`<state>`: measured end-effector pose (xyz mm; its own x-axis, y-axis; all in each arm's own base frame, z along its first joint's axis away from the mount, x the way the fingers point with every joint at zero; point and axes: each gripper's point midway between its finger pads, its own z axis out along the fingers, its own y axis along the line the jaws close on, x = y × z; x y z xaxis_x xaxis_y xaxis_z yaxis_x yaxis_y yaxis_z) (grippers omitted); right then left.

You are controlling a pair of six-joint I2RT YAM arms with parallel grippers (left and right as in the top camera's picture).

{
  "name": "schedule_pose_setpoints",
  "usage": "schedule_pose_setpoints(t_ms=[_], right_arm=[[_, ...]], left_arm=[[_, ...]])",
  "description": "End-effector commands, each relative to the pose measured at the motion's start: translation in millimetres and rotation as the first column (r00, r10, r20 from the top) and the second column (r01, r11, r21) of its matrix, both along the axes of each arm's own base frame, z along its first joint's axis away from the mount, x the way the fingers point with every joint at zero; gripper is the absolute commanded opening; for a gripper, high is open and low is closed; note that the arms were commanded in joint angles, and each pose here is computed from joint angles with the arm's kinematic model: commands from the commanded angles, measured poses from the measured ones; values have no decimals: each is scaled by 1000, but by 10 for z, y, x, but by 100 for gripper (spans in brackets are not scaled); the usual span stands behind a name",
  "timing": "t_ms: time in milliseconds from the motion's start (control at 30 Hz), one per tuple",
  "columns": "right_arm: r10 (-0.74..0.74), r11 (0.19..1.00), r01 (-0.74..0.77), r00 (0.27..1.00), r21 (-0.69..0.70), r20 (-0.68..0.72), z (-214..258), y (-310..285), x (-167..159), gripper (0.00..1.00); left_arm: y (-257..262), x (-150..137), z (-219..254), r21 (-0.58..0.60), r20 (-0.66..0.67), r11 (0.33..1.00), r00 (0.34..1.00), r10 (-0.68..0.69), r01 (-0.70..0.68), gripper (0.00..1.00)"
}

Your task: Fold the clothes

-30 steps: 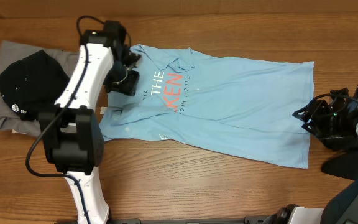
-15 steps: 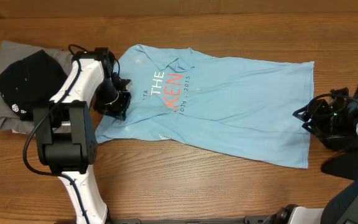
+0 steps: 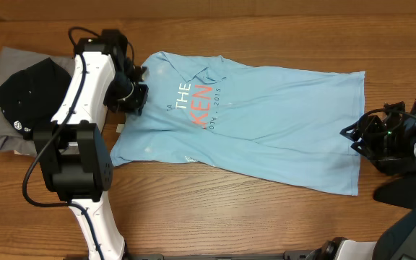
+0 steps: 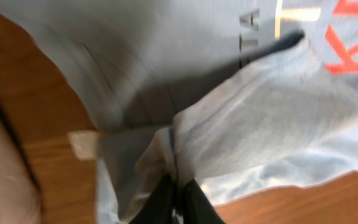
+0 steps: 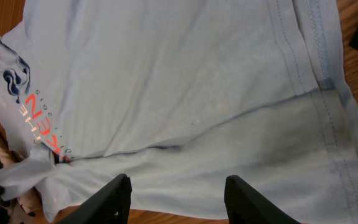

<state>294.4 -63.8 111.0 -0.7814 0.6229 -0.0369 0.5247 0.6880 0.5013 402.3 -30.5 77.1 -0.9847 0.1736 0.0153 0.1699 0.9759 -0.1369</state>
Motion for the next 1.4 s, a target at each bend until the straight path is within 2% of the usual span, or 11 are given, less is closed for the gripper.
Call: schedule_pose_setpoints(t_ms=[0,133,367,500,633,700,800,867,1067,1200,1367], right_arm=[[11,1000,-11,999,-17,30,87,-4,39,52],[11,1000,-11,1000,-16,29,87,-3,37,52],[11,1000,-11,1000,-13,22,84,5,22,52],[11,1000,-11,1000,-13,22,84,5,22,52],[11,1000,-11,1000,-12,22,84,6,23,52],[11,1000,-11,1000,-12,22,84,6,23,52],[8,1000,-8,1000,-11,21,84,6,23,52],[8,1000,-8,1000,-11,21,84,6,22,52],[8,1000,-8,1000,-9,18,83,9,16,52],[8,1000,-8,1000,-10,18,83,8,16,52],[8,1000,-8,1000,-11,19,83,7,18,52]], left_arm=[[68,57,-17,44,25,999,1000,-3,2,15],[167,175,-134,99,73,994,996,42,-49,43],[207,206,-169,117,87,989,993,78,-88,60],[191,164,-265,109,73,990,994,78,-86,64],[119,28,-514,69,36,994,996,79,-81,62],[35,-9,-589,21,26,996,996,81,-81,52],[-196,0,-567,-116,29,992,998,50,-46,28],[-294,9,-512,-175,35,984,999,27,-20,4],[-284,157,-269,-169,79,986,997,2,11,4],[-155,376,-89,-91,156,996,988,1,14,4],[35,404,-157,20,162,1000,987,-4,0,10]])
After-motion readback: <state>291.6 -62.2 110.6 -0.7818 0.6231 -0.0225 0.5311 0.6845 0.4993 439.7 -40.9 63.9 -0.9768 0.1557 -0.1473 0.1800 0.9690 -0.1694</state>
